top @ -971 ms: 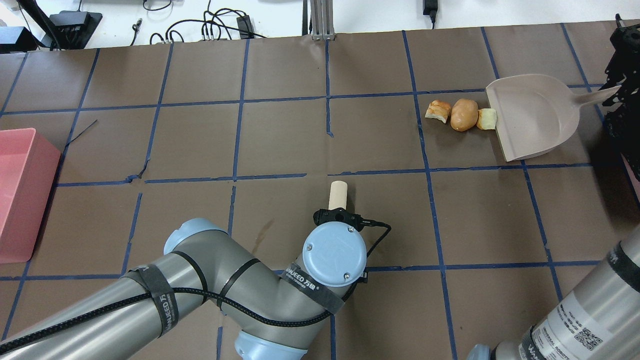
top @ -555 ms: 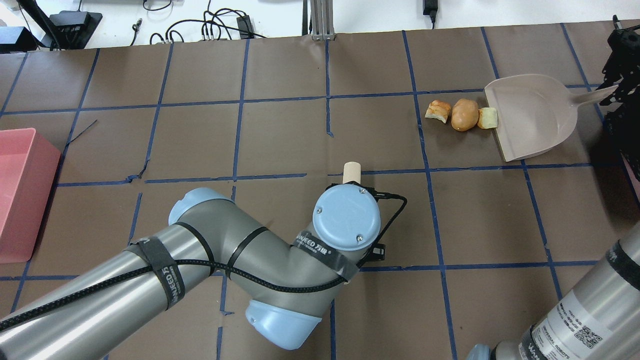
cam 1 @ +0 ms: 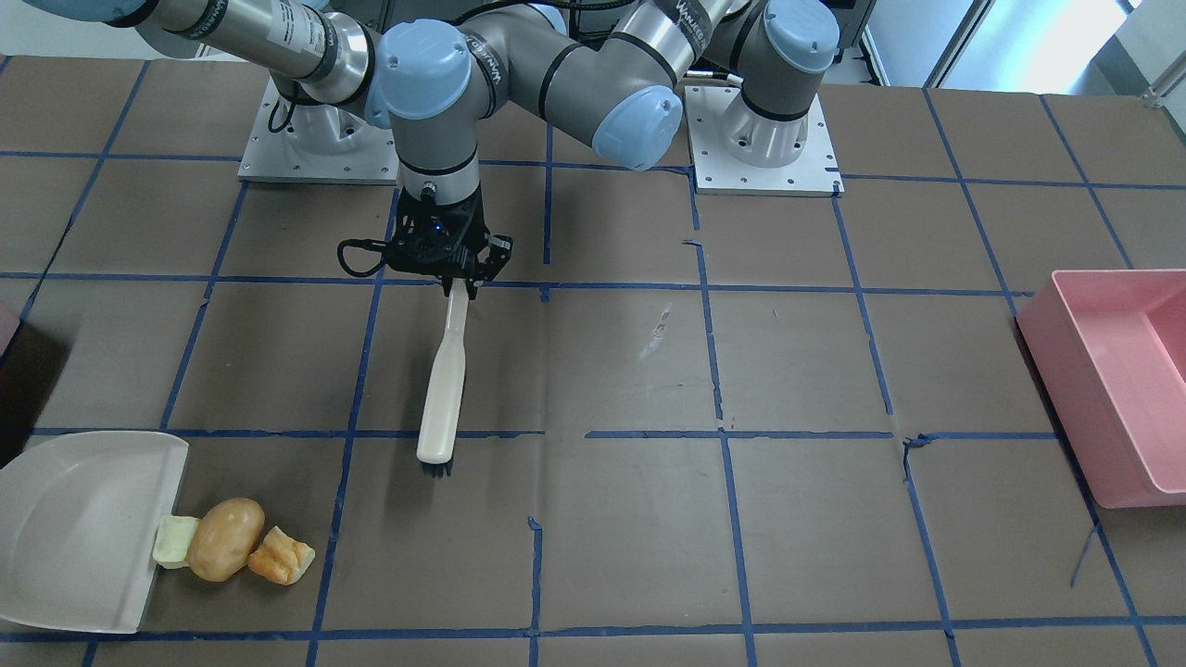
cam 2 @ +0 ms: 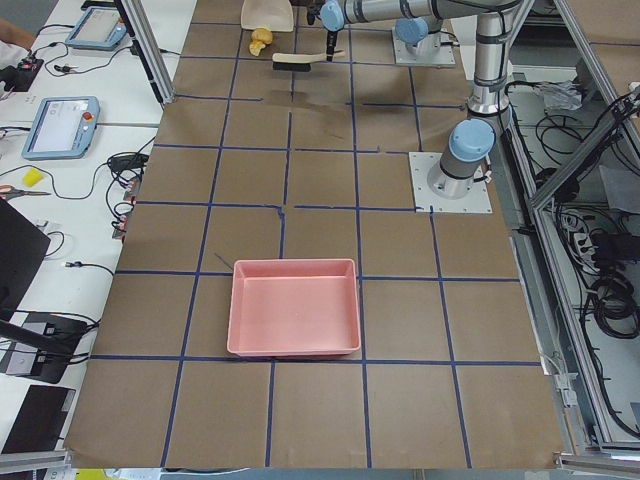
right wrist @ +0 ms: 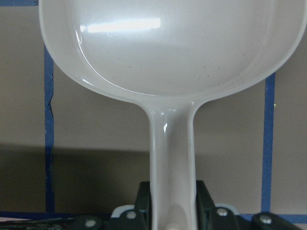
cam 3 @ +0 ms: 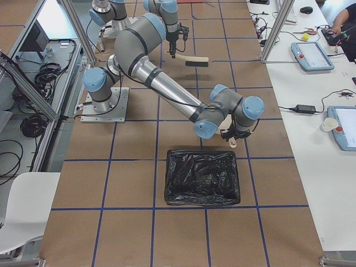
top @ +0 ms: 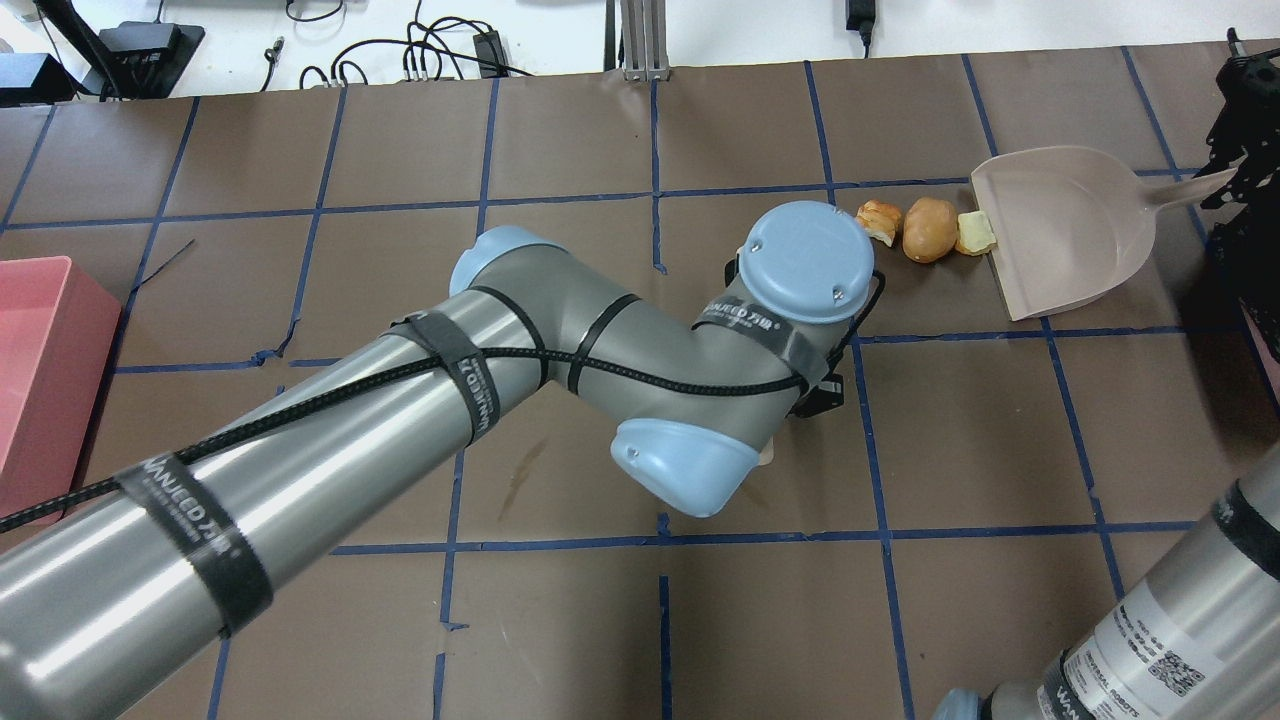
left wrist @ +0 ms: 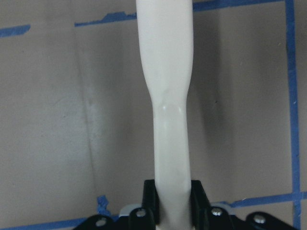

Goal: Sweep and dump trash in nearest bin
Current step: 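Sweep the bread and potato scraps into the dustpan with the left gripper's brush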

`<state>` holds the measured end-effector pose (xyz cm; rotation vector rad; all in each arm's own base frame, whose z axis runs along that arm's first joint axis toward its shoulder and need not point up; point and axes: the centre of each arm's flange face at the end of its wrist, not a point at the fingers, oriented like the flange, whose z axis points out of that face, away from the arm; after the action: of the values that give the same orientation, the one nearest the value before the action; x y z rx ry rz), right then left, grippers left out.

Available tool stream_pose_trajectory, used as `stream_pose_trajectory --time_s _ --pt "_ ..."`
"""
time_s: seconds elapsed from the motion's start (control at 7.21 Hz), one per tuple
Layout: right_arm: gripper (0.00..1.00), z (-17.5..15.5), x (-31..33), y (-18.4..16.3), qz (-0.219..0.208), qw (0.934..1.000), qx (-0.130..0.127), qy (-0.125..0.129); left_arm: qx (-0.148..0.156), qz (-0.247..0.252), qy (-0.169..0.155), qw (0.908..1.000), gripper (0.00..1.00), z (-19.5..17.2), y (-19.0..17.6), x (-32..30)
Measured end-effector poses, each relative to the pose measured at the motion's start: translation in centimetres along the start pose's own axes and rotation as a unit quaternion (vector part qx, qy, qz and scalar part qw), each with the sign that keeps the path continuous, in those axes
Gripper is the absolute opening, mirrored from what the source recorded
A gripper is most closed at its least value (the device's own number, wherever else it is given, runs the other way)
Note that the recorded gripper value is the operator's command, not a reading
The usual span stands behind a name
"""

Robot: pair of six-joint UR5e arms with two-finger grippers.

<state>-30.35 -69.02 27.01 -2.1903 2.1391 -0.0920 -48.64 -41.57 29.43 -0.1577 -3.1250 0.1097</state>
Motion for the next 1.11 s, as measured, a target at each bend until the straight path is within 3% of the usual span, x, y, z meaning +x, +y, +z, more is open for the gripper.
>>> stream_pose_trajectory --time_s 0.69,1.11 --pt "0.00 0.6 -0.1 0.0 0.002 1.0000 0.004 -0.004 0.030 -0.014 0.015 0.9993 0.00 2.8 -9.5 6.0" --pt "0.00 0.8 -0.1 0.0 0.004 1.0000 0.006 -0.006 0.039 -0.022 0.022 0.9988 0.00 4.7 -12.5 7.9"
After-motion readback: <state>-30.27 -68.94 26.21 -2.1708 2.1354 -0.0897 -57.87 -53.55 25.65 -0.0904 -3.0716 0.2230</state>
